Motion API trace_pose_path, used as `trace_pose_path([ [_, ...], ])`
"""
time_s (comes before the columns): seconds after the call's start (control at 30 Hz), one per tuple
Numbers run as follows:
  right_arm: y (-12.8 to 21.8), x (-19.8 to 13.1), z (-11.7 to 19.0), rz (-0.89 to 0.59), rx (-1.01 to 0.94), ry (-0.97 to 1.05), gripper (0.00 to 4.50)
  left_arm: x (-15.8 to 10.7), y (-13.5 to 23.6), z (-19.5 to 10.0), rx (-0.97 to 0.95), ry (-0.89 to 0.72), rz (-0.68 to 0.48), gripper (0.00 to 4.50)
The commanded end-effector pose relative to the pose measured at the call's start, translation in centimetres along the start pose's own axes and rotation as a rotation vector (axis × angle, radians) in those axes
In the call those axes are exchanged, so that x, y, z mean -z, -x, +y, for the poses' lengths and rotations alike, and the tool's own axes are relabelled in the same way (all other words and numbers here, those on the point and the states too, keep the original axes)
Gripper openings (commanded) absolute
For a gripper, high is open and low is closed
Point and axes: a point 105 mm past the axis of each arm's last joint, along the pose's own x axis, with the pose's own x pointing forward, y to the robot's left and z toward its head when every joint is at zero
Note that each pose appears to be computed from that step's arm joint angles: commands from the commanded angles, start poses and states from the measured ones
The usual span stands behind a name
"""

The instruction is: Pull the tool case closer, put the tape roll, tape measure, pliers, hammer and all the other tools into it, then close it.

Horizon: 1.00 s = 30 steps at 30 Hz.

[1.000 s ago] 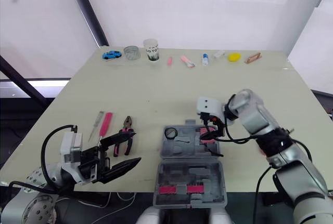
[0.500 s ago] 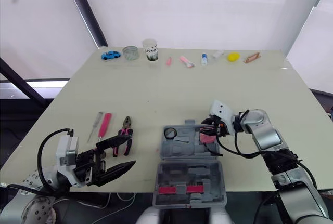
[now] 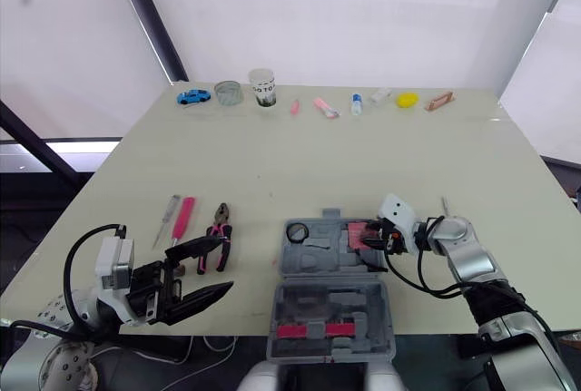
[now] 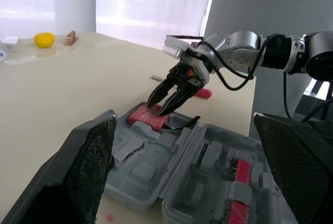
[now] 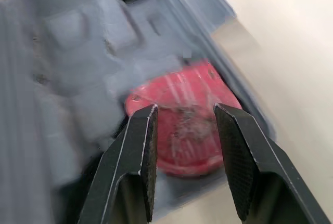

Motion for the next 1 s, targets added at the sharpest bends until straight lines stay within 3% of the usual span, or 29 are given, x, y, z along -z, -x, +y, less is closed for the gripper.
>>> trace_pose_path([
  [0.03, -0.6, 4.7, 0.8, 0.159, 0.019, -0.054, 1.8, 0.0, 0.1, 0.2, -0.019, -0.025, 0.001, 4.5],
  [0.2, -1.4, 6.8, 2.6, 0.212, -0.026, -0.073, 1.8, 0.6, 0.2, 0.6, -0.07, -0.015, 0.01, 4.5],
  [0.4, -1.1, 3.0, 0.6, -0.094, 0.138, -0.12, 1.8, 1.5, 0.7, 2.5, -0.272, -0.012, -0.003, 4.5],
  [0.53, 1.9, 0.4, -0.5, -0.348, 0.238, -0.169, 1.8, 2.7, 1.8, 3.0, -0.387, 0.038, 0.024, 4.5],
  [0.63, 4.5, 0.6, -0.3, -0.422, 0.246, -0.21, 1.8, 3.4, 3.1, 2.9, -0.468, 0.079, 0.045, 4.5],
  [1.0, 12.9, 5.6, 1.9, -0.378, 0.472, -0.241, 1.8, 5.5, 9.1, 1.4, -0.798, 0.173, 0.086, 4.5],
])
